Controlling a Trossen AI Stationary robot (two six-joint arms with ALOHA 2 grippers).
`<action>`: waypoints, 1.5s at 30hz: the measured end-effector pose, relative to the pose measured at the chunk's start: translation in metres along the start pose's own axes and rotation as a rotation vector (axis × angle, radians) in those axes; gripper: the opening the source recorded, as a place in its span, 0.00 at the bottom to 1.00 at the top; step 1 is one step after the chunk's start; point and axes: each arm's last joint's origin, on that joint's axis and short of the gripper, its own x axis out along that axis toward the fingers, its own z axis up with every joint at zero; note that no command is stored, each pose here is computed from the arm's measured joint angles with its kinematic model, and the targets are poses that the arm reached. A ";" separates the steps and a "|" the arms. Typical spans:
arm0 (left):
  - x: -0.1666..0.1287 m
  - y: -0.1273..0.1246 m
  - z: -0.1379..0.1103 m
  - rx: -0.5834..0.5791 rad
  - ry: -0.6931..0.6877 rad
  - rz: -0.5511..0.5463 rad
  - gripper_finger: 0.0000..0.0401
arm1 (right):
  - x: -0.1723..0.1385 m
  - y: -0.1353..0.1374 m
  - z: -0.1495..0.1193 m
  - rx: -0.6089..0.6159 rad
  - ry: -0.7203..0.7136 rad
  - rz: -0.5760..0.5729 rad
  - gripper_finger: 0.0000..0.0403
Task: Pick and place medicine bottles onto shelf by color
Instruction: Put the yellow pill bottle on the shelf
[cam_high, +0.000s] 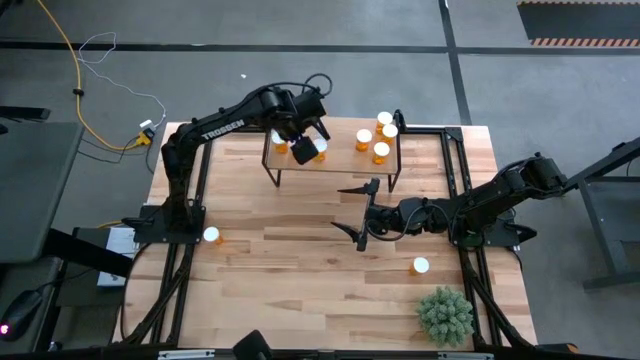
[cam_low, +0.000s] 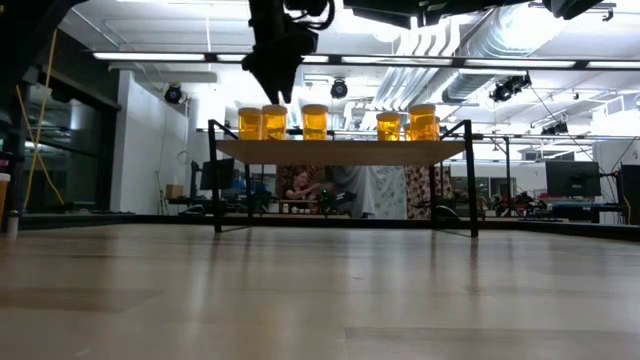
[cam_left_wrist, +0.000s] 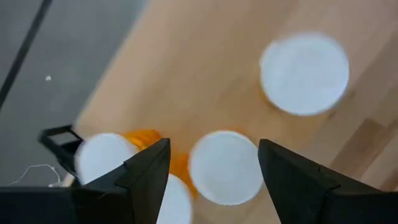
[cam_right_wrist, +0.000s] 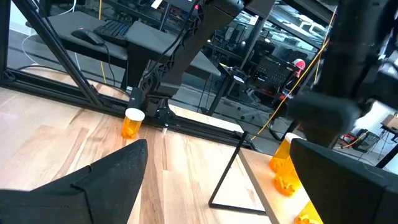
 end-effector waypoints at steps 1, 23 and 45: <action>-0.004 0.001 0.001 -0.005 -0.015 0.000 0.58 | 0.000 0.000 0.000 0.000 0.000 0.000 0.96; -0.108 -0.041 -0.089 -0.007 -0.742 -0.221 0.58 | 0.000 0.001 -0.001 0.053 0.011 0.006 0.96; -0.012 -0.075 -0.259 0.069 -1.278 -0.516 0.58 | 0.000 0.001 0.001 0.082 -0.021 0.037 0.96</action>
